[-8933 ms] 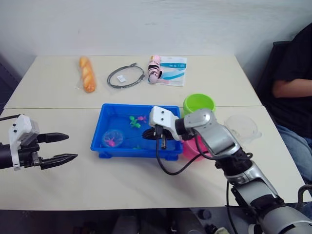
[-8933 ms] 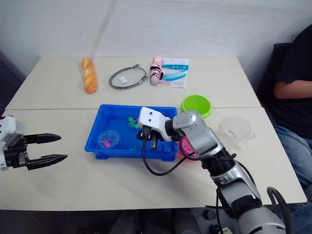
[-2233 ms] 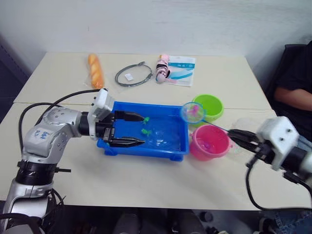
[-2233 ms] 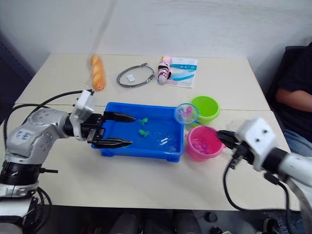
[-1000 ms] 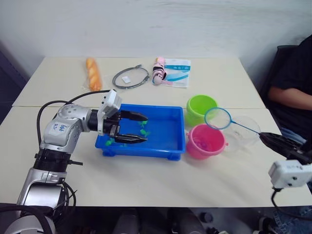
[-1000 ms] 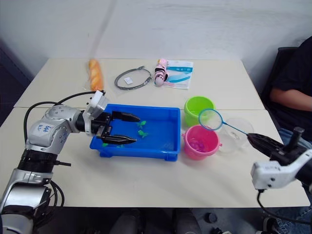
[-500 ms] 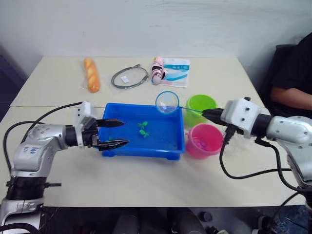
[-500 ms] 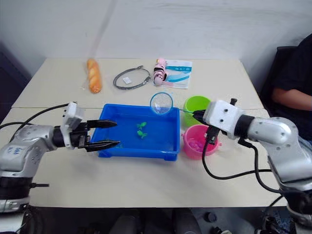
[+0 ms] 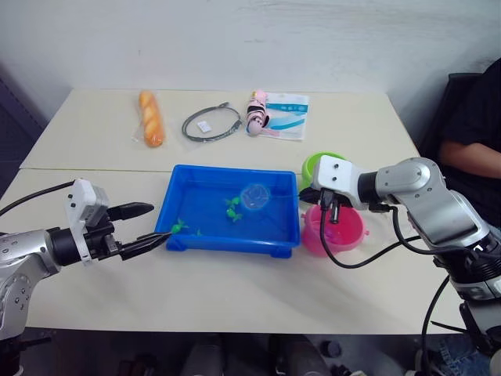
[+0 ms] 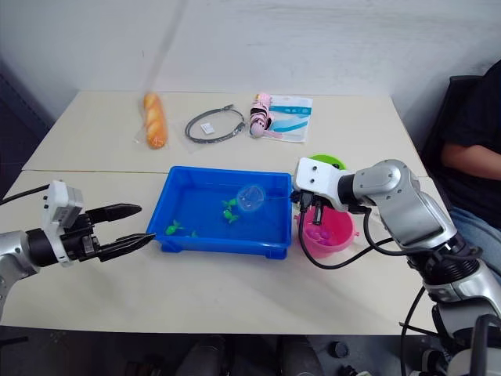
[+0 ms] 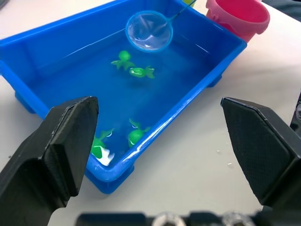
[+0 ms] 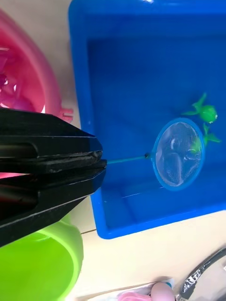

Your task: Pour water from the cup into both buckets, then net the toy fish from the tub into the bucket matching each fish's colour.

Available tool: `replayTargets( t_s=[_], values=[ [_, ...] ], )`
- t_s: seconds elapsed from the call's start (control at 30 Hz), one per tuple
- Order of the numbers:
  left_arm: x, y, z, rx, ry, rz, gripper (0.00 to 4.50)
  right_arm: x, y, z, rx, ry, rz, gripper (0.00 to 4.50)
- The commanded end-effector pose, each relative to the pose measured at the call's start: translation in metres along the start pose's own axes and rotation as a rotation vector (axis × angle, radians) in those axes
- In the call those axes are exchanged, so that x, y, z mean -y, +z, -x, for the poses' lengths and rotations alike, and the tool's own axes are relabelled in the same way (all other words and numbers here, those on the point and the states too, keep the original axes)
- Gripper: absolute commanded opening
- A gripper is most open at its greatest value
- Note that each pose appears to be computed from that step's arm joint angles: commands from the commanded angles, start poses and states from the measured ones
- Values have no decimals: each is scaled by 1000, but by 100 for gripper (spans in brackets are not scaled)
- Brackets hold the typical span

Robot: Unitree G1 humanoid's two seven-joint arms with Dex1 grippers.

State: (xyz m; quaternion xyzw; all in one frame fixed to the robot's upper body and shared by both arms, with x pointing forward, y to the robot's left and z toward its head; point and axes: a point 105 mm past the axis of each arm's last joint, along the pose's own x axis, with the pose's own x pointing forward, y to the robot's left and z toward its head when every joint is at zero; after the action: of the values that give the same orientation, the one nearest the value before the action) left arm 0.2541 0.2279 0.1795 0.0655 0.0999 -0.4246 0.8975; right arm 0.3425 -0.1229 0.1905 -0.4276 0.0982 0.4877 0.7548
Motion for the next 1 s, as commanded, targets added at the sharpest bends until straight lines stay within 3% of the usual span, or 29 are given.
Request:
replayTargets(
  t_s=[0.03,0.4,0.6,0.8,1.0],
  values=[
    [5,11,2,32,3,-34,448,6,10,1,13,-16,112,0],
    [-2,18,-3,29,-12,-57,448,2,10,-28,52,-67,183,0],
    [-4,21,-5,28,-27,-70,448,4,8,-37,25,-108,382,0],
    [-4,21,-5,22,-30,-75,448,-14,19,-39,116,-64,499,0],
    [-5,20,-4,19,-30,-79,448,-27,25,-35,171,-13,380,0]
  ],
)
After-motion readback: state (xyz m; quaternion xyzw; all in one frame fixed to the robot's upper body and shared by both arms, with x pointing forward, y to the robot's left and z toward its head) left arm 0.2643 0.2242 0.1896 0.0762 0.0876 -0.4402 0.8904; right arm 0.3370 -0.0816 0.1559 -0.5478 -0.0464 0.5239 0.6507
